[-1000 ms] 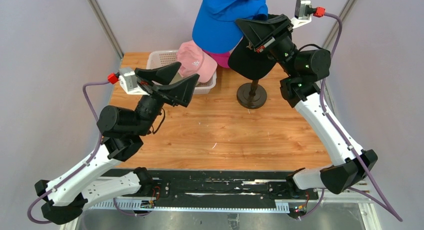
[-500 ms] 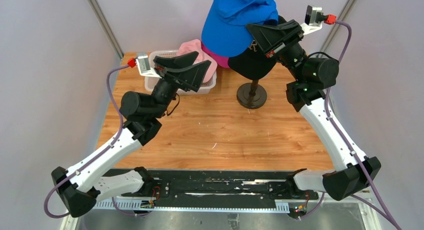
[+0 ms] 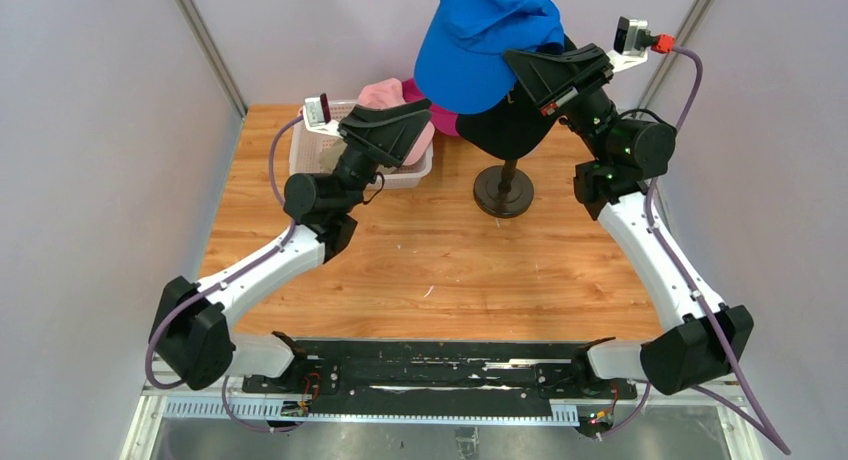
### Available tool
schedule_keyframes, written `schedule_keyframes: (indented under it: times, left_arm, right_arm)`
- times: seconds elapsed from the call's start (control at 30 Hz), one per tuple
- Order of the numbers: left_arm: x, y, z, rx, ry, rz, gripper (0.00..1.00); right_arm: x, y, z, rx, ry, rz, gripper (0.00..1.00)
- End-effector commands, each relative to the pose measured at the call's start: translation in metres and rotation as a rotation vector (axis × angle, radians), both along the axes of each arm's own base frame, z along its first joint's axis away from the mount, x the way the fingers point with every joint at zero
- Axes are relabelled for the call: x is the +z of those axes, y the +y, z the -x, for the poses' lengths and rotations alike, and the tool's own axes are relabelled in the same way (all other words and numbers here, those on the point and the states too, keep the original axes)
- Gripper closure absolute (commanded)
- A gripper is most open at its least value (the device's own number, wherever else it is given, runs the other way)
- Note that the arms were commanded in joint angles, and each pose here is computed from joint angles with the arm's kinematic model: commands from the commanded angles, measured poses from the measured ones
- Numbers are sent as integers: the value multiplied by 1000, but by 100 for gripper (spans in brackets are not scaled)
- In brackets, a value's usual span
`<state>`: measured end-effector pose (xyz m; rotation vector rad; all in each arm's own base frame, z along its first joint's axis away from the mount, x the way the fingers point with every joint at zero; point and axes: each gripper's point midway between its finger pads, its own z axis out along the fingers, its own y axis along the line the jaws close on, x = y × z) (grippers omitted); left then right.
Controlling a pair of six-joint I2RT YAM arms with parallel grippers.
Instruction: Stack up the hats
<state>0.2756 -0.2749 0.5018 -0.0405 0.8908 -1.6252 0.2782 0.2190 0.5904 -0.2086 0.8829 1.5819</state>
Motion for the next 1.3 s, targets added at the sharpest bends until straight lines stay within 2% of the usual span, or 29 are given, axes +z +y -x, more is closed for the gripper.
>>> schedule_keyframes:
  times: [0.0, 0.5, 0.8, 0.93, 1.1, 1.27]
  left_arm:
    - [25, 6, 21, -113, -84, 116, 5]
    - [35, 2, 16, -125, -89, 125, 10]
    - [42, -8, 11, -148, -97, 127, 26]
    - [41, -9, 9, -159, -98, 135, 30]
    - [43, -11, 9, -162, -108, 132, 44]
    - [46, -10, 11, -158, -121, 131, 72]
  right_arm:
    - [2, -6, 7, 14, -60, -11, 100]
    - [-11, -1, -8, 41, -46, -8, 99]
    - [-14, 1, -7, 52, -50, -5, 100]
    - [-13, 1, -6, 55, -57, 1, 100]
    - [-14, 2, -7, 66, -52, 10, 99]
    - [-15, 0, -8, 68, -44, 4, 99]
